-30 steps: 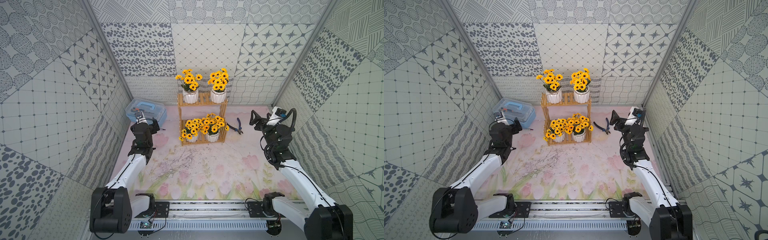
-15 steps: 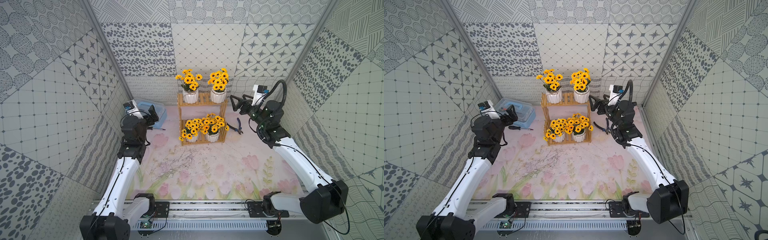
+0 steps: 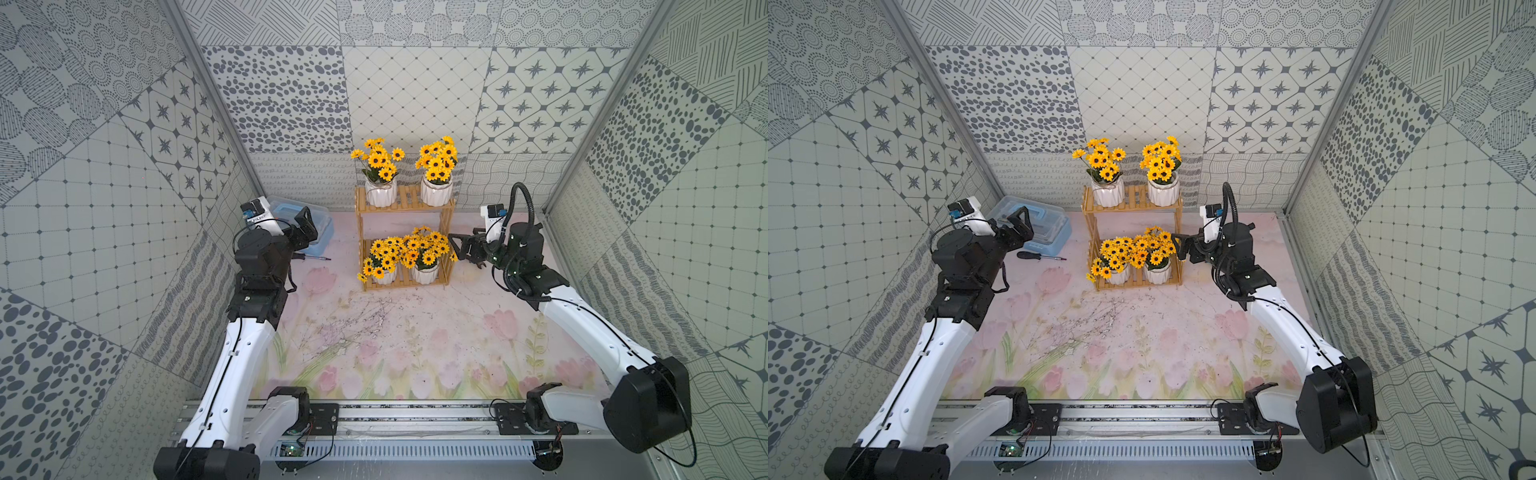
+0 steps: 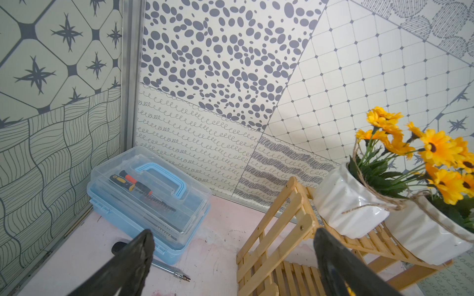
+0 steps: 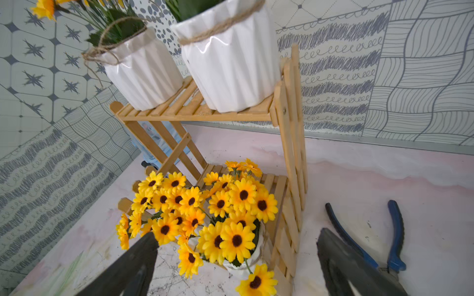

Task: Take the sunflower pots off the shelves
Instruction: Pick up the sunflower pot from the shelf.

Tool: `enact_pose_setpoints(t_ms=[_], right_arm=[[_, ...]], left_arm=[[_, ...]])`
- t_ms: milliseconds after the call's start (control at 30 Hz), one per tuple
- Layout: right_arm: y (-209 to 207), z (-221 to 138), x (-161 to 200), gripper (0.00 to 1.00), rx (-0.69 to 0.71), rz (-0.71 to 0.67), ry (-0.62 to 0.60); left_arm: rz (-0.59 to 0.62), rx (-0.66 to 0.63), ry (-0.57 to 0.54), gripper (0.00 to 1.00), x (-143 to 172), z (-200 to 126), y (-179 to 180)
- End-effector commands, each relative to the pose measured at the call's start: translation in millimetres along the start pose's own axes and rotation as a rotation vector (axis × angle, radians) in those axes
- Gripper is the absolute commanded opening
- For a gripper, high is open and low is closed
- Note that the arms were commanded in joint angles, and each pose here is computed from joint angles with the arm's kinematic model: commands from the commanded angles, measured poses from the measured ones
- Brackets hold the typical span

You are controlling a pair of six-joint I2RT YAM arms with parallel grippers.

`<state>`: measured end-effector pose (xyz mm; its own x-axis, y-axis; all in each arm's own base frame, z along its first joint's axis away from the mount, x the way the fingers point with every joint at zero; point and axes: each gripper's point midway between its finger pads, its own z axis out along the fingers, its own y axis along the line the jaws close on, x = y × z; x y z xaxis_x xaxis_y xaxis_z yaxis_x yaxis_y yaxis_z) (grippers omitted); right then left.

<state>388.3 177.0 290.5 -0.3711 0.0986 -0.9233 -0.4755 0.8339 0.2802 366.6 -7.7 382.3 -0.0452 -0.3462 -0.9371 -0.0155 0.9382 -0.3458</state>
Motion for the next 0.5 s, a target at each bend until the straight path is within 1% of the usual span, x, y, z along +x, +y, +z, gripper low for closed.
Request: enact_pose_setpoints(t_ms=[0, 100, 167, 233, 367, 467], right_arm=[[7.6, -2.7, -14.9, 0.98, -0.025, -0.083, -0.057], [7.7, 3.8, -31.0, 0.98, -0.024, -0.093, -0.127], [2.6, 16.9, -35.0, 0.98, -0.003, -0.108, -0.093], [-0.4, 32.1, -31.3, 0.98, -0.005, -0.125, -0.049], [8.3, 44.2, -42.6, 0.98, -0.069, -0.121, -0.101], [15.8, 51.6, -50.5, 0.98, -0.102, -0.119, -0.117]], left_arm=[[-0.046, 0.059, 0.032, 0.97, 9.6, 10.3, -8.6], [-0.048, 0.095, 0.039, 0.97, 14.2, 24.2, -14.1], [-0.032, 0.098, 0.045, 0.97, 12.6, 30.3, -15.8], [-0.019, 0.111, 0.048, 0.97, 11.7, 34.3, -18.6], [-0.001, 0.182, 0.065, 0.97, 14.6, 36.2, -30.5], [0.009, 0.22, 0.075, 0.97, 17.0, 37.0, -37.2]])
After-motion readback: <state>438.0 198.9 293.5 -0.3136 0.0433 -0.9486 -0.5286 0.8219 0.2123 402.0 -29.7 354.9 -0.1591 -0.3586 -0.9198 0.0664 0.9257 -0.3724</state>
